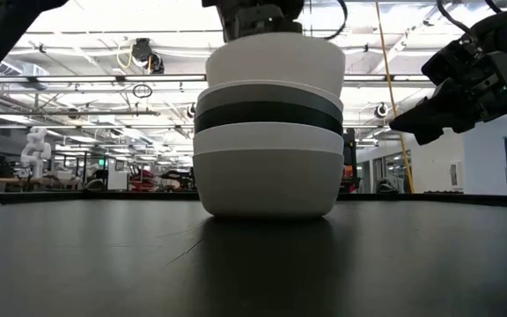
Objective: Nest bowls inside each other
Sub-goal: Stack the white bowl on the other white bowl
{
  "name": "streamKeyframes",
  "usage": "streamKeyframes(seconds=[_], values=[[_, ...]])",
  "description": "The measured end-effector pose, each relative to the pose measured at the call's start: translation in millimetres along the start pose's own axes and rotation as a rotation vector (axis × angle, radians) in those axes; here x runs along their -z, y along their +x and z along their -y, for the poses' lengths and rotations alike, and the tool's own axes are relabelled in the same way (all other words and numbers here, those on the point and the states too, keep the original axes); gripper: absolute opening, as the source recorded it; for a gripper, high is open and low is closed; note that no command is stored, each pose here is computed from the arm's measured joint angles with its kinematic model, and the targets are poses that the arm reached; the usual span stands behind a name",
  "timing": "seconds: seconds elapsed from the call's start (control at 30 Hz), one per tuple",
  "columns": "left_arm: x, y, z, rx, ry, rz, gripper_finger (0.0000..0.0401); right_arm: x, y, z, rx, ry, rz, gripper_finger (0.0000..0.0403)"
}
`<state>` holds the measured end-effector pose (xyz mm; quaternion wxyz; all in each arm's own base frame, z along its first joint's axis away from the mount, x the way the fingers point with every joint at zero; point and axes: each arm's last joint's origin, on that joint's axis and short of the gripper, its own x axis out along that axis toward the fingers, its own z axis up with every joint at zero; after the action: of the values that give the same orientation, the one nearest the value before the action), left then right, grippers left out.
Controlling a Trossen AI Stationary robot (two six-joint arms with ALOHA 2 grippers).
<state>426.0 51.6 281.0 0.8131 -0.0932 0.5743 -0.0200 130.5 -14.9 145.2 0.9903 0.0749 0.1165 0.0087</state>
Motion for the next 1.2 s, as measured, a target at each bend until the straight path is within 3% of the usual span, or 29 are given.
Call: streamKeyframes(seconds=[0.27, 0.63, 0.83, 1.0, 1.2], values=[[-1, 29, 6, 0.012, 0.007, -0.070, 0.0004, 1, 0, 0, 0.001, 0.002, -0.010, 0.0061], [3, 41, 12, 0.030, 0.008, -0.078, 0.0006, 1, 0, 0, 0.001, 0.009, -0.012, 0.0061], [5, 26, 18, 0.027, 0.013, -0.056, 0.0070, 1, 0, 0, 0.001, 0.010, -0.013, 0.0061], [7, 1, 30, -0.039, 0.047, 0.014, 0.0125, 1, 0, 0, 0.001, 0.010, -0.012, 0.0061], [7, -16, 37, -0.052, 0.050, 0.072, 0.0165, 1, 0, 0, 0.001, 0.012, -0.012, 0.0061]])
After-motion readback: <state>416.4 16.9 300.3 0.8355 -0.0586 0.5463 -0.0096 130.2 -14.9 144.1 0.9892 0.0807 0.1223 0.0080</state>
